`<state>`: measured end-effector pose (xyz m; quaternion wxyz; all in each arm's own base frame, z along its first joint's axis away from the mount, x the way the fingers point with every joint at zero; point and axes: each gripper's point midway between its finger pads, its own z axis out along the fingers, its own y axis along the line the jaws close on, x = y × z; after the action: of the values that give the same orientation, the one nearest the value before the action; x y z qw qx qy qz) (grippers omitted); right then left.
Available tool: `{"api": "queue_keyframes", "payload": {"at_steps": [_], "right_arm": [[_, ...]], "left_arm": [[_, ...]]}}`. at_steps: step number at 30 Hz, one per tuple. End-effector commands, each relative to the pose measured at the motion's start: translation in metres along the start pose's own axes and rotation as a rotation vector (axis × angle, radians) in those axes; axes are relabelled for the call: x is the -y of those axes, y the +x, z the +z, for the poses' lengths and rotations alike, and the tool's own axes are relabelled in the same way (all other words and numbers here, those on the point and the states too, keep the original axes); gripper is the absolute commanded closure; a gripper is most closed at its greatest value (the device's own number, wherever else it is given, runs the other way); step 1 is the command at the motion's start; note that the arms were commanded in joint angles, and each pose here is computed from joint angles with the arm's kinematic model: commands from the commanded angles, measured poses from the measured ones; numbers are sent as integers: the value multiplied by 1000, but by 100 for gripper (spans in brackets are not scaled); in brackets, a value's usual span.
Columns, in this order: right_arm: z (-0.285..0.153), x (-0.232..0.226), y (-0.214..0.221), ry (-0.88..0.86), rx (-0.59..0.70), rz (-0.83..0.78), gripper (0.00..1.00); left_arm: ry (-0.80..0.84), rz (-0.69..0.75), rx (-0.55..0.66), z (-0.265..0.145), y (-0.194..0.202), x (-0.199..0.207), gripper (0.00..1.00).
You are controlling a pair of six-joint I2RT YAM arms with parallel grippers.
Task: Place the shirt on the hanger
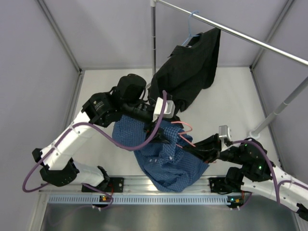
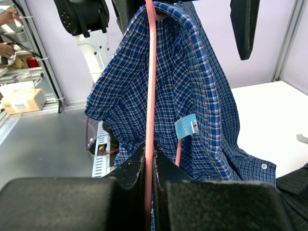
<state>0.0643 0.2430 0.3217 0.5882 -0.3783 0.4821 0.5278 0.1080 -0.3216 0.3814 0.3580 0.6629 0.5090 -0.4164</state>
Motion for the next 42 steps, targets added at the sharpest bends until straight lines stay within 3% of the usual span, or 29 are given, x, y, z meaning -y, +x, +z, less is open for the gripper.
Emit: {"api": "queue_keyframes", "payload": {"at_steps": [1,8,11,12,13,14,24,26,27,28,29,31,33,36,37,40,42], "right_arm": [[-2,-13,-44,-46,132,-43,100],[-6,-18,-43,-70,131,-59,100],[-8,-19,-43,-72,135,-61,100],[-8,-19,-44,-72,138,-63,100],[-9,-19,-45,-72,138,-63,100],[-9,-19,-45,-72,138,-64,100],[-3,-19,-47,-78,117,-70,100],[-2,-19,-47,-80,112,-69,100],[-1,-19,-46,-83,109,-66,100],[-1,-20,-46,-86,108,-67,100],[-1,-20,-46,-87,108,-67,100],[-2,-20,-48,-84,114,-65,100],[-2,-19,-48,-78,115,-63,100],[0,-17,-49,-68,112,-58,100],[1,-16,-49,-66,117,-57,100],[-1,-16,-56,-57,146,-53,100],[-2,-15,-59,-47,160,-48,100]], "left_arm": [[-49,101,88,-14,-31,-2,2],[-4,91,96,-13,-27,8,2],[26,88,103,-11,-26,12,17],[30,81,99,-9,-24,12,27],[38,78,99,-8,-24,13,47],[40,79,101,-8,-24,13,49],[96,66,118,-3,-27,18,42],[101,68,119,-3,-26,19,31],[101,69,118,-2,-26,19,30],[99,67,116,-2,-25,18,31],[96,66,113,-2,-25,18,43],[96,65,112,-2,-24,18,54],[105,64,112,-2,-22,20,53],[120,56,115,-1,-21,22,45],[121,53,112,0,-20,22,53],[116,43,102,1,-16,21,100],[108,44,98,0,-14,22,100]]}}
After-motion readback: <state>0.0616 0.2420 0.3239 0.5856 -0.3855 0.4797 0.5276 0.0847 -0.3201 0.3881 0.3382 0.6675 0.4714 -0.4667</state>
